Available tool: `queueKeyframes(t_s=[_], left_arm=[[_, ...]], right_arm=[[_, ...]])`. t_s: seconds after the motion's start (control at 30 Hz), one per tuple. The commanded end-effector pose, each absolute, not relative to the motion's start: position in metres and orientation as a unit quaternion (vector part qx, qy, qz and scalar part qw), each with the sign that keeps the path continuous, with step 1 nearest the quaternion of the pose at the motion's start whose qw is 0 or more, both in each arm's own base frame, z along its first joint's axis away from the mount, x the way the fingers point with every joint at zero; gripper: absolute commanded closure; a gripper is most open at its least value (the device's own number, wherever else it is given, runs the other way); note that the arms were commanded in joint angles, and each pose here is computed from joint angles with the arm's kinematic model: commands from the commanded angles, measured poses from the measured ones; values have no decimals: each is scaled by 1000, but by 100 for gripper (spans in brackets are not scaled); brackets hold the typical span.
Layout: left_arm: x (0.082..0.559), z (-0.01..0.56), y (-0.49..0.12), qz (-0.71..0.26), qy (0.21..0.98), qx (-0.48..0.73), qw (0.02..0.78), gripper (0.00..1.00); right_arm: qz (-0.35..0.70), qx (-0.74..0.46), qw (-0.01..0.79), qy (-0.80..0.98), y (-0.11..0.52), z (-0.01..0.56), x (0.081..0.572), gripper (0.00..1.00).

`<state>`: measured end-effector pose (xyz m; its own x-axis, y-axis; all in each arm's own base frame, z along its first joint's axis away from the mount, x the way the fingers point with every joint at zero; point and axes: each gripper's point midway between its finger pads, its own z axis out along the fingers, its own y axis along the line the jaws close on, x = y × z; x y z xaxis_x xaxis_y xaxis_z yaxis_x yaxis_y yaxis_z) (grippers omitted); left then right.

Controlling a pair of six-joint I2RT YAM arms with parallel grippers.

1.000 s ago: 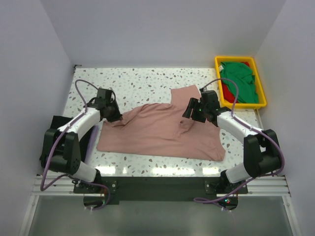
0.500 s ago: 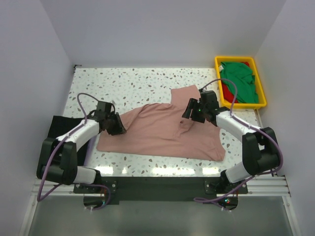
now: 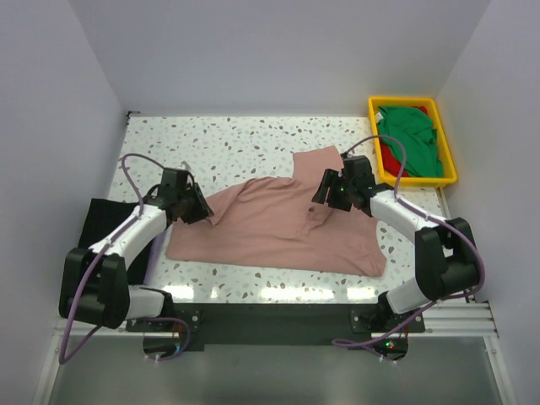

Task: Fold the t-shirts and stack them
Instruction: Fold the tshirt

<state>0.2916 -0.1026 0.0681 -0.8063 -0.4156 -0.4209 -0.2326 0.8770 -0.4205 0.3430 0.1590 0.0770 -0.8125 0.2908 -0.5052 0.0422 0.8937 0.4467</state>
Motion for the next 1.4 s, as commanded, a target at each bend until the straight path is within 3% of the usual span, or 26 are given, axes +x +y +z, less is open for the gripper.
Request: queueKeyframes(t_s=[0.0,0.77,0.97,1.2,1.37], left_arm=[[311,79,-95,-153,927,-192,282,67],[328,50,-106,-175,925,-205,269,70],[333,61,-105,-176,920,-205,285,80],[365,101,-93,-145,908,-202,338,99],[391,120,-75,-111,896,-216,373,100]], right_arm=[[223,88,304,922,161,81,348,38],[223,89,302,922,161,80,348,38],[222,88,305,922,161,80,348,38],[224,89,303,922,161,80,349,38],[222,91,308,921,162,83,354,38]])
